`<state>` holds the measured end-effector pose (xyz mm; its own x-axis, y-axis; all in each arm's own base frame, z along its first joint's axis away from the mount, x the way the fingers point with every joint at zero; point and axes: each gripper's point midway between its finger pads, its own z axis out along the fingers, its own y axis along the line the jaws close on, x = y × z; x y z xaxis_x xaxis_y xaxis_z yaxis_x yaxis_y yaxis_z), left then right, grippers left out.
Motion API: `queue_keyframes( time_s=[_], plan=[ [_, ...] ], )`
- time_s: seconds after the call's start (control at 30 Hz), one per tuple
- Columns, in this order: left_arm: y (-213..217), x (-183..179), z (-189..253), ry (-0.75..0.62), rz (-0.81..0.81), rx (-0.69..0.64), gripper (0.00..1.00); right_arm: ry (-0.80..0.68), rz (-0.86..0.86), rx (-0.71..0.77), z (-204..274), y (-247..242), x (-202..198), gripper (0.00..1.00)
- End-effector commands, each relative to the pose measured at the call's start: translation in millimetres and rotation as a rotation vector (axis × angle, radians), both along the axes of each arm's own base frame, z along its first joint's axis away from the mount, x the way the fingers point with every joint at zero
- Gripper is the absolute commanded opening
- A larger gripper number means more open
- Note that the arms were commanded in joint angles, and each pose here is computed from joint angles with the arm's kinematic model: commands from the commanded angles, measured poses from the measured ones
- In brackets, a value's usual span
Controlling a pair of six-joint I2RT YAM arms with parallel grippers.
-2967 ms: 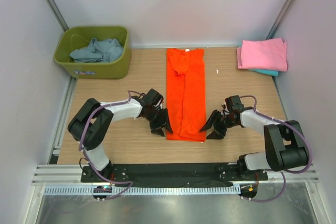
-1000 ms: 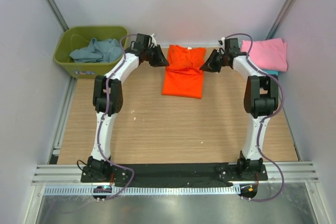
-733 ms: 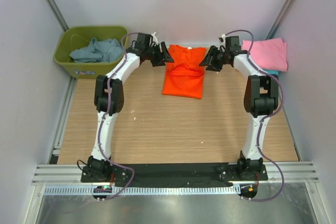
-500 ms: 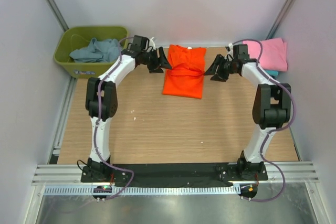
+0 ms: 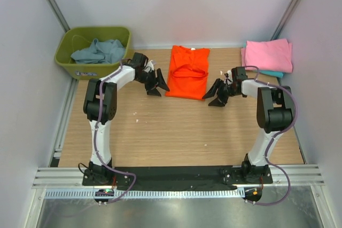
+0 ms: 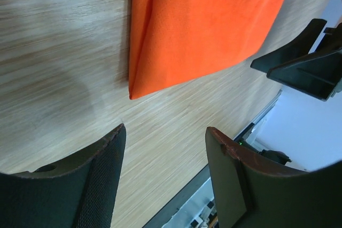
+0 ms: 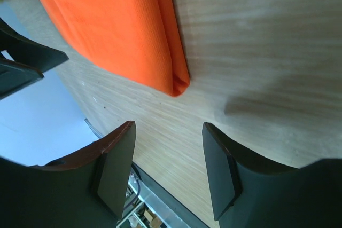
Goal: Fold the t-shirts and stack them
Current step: Fold the tshirt
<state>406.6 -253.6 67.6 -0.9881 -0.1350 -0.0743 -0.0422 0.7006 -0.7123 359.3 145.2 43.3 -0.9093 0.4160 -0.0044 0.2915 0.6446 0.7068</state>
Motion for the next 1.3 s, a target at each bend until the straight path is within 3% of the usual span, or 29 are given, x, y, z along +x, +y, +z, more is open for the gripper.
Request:
queue_keyframes(
  time_s=[0.0, 0.4, 0.7, 0.93, 1.27],
  plan=[
    [-8, 3, 3, 0.026, -0.001, -0.065, 0.62, -0.081, -0.011, 0.027, 13, 3, 30, 0.59],
    [-14, 13, -30, 0.107, 0.031, -0.081, 0.61, -0.047, -0.004, 0.002, -12, 8, 38, 0.58],
    [-16, 20, -41, 0.113, 0.044, -0.084, 0.46, -0.029, 0.008, 0.0, -20, 15, 46, 0.55],
    [-18, 15, -47, 0.127, 0.051, -0.088, 0.26, 0.007, 0.029, -0.018, -25, 14, 33, 0.48],
    [-25, 9, -47, 0.132, 0.045, -0.094, 0.13, 0.039, 0.016, -0.037, -34, 8, 8, 0.5]
  ],
)
